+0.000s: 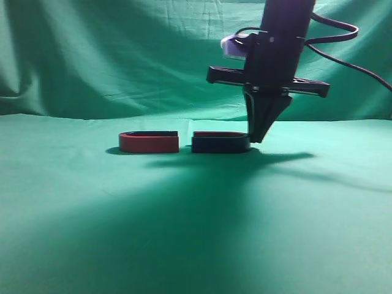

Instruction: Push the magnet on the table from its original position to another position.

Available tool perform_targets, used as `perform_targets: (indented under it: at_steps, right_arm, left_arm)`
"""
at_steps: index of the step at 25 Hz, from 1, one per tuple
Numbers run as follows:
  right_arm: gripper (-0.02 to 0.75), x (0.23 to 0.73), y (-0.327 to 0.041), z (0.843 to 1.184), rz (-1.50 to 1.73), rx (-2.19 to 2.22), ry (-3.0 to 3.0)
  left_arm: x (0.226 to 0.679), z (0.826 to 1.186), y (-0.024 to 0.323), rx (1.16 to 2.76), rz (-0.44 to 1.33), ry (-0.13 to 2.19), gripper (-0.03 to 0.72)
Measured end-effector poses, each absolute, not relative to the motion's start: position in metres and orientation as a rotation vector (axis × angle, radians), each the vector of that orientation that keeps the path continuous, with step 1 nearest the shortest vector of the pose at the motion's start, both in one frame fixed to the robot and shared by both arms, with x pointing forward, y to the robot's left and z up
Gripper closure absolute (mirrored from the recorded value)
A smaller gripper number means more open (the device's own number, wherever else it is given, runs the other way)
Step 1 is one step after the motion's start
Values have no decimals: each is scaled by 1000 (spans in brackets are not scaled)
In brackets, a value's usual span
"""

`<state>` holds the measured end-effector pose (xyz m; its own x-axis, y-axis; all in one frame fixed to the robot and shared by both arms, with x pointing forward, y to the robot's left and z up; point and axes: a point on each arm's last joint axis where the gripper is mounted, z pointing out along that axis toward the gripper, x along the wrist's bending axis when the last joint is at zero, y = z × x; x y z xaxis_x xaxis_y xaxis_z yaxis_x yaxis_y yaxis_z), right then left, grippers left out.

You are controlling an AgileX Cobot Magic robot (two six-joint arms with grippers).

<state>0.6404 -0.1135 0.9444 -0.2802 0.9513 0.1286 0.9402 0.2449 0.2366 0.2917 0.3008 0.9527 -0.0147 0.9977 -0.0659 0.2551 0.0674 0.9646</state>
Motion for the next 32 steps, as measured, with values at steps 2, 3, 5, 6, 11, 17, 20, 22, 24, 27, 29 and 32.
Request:
perform_targets:
  at_steps: [2,3,5,6,11,17,20,22,24,27,29,32]
  right_arm:
    - [738,638,-106,945,440,1834,2454]
    - [738,638,-102,945,452,1826,2456]
    - [738,636,-96,946,476,1805,2459]
    - [738,636,-95,946,482,1801,2459]
    - [738,641,-92,970,467,1789,2480]
    - [738,642,-90,1034,465,1761,2517]
    - [738,634,-94,1078,588,1709,2469]
    - [738,622,-100,1108,653,1673,2444]
    - [738,605,-108,1142,740,1616,2408]
    - [738,575,-123,1190,865,1537,2344]
    - [738,553,-134,1218,945,1490,2295]
    - [738,516,-151,1243,1007,1442,2256]
  left_arm:
    - [292,953,301,1341,1030,1432,289]
    - [292,953,301,1341,1030,1432,289]
    - [292,953,301,1341,1030,1432,289]
    - [292,953,301,1341,1030,1432,289]
    - [292,953,301,1341,1030,1432,289]
    - [292,953,301,1341,1030,1432,289]
    - [292,953,301,1341,1030,1432,289]
    - [292,953,301,1341,1030,1432,289]
    - [292,953,301,1341,1030,1432,289]
    - [292,953,301,1341,1030,1432,289]
    - [292,953,301,1341,1030,1432,289]
    - [292,953,301,1341,1030,1432,289]
